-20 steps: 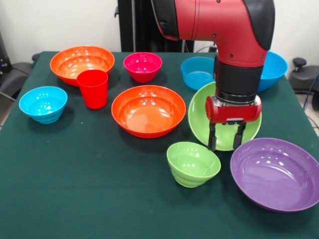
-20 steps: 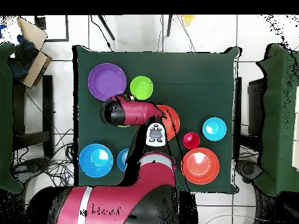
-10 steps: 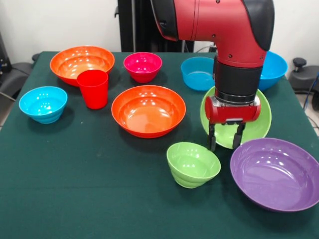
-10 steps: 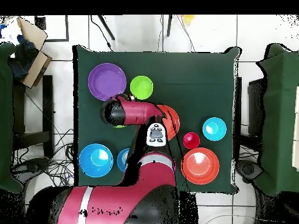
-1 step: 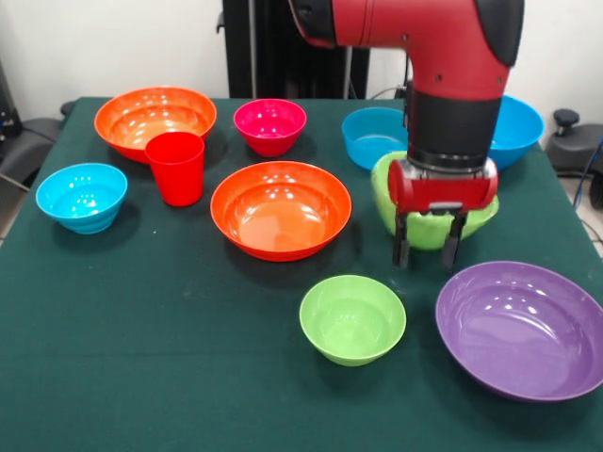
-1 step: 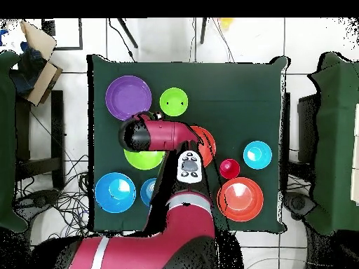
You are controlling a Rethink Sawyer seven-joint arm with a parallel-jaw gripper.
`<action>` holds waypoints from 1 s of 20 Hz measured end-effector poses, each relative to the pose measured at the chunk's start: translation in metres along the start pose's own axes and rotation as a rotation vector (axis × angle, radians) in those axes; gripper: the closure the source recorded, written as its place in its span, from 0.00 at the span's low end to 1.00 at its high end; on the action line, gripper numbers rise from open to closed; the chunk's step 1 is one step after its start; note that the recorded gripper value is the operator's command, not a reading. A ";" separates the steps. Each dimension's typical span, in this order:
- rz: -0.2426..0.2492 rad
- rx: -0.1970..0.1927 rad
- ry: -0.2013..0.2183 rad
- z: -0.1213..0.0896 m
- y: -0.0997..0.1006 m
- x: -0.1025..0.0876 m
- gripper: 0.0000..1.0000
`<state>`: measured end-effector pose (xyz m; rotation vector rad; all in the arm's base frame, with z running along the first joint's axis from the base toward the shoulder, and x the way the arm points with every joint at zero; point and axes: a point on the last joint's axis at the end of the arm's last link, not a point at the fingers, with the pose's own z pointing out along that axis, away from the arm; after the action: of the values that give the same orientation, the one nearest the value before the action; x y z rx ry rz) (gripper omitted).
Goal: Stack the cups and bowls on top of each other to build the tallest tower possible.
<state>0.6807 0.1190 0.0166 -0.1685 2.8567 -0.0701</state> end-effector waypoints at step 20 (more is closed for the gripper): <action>0.010 0.007 0.022 -0.053 -0.017 0.054 0.00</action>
<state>0.6159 0.0973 0.0541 -0.1535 2.8785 -0.0805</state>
